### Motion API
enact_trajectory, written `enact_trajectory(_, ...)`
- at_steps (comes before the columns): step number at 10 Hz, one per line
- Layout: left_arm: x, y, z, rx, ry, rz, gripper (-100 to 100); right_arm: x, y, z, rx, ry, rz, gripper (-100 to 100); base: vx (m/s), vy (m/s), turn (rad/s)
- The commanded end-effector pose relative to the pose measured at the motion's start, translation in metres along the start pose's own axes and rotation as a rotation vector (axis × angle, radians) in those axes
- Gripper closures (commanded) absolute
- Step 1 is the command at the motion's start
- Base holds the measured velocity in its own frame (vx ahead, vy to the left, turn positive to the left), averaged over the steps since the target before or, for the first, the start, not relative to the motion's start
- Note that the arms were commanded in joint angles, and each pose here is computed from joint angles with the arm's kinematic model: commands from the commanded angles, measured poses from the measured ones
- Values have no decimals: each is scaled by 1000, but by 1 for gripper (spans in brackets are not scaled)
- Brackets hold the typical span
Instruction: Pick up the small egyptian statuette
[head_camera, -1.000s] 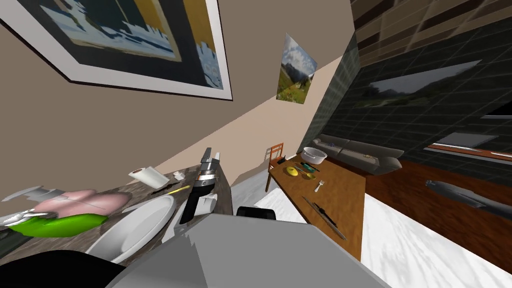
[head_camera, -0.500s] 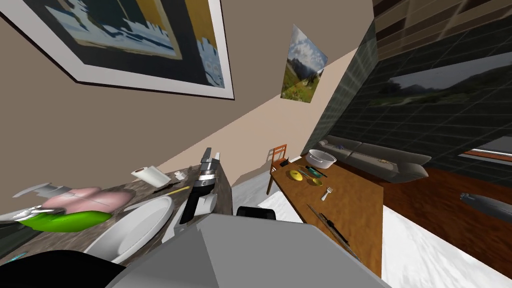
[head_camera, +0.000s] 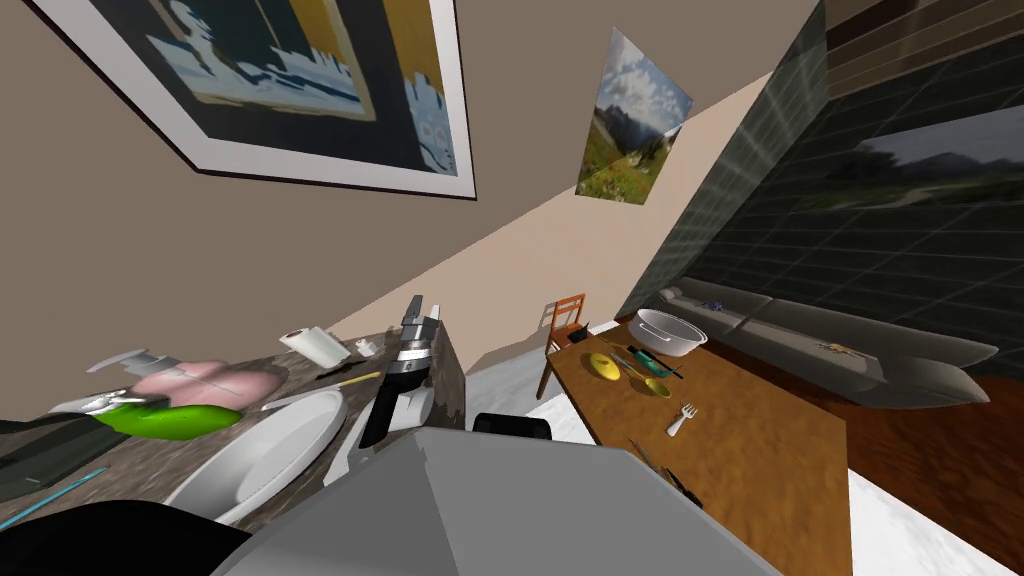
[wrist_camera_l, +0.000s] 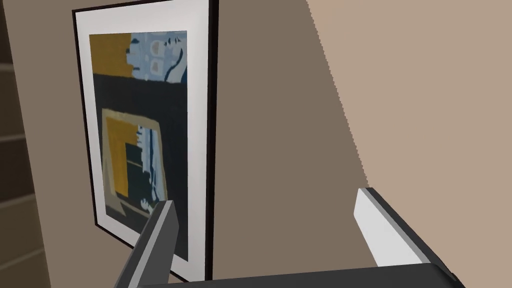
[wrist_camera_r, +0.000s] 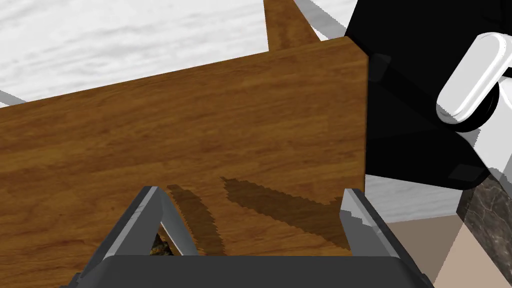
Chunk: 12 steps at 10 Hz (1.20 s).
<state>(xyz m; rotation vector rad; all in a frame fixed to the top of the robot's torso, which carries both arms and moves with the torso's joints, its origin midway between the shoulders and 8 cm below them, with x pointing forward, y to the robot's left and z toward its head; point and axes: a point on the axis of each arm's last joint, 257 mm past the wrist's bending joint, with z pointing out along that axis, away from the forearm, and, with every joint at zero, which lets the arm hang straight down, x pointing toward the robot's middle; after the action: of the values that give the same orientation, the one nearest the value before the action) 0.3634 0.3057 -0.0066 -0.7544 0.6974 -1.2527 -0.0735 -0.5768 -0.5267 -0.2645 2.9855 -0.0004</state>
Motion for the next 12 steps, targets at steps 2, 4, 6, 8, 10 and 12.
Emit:
enact_trajectory(2, 0, 0, 0, 0, 0, 0, 0, 23, -18, -8, 24, 65, -34, -100, 86, -39, 156)
enact_trajectory(4, 0, 0, 0, 0, 0, 0, 0, 29, -23, -10, 30, 86, -46, -100, 89, -30, 136)
enact_trajectory(6, 0, 0, 0, 0, 0, 0, 0, 35, -26, -9, 30, 113, -65, -100, 72, -22, 125)
enact_trajectory(8, 0, 0, 0, 0, 0, 0, 0, 34, -17, 0, 7, 124, -85, -100, 150, -10, 194)
enact_trajectory(10, 0, 0, 0, 0, 0, 0, 0, 35, -20, -4, 13, 121, -80, 0, 45, -5, 17)
enact_trajectory(12, 0, 0, 0, 0, 0, 0, 0, 35, -7, 10, 14, 118, -70, -100, -20, -55, 56)
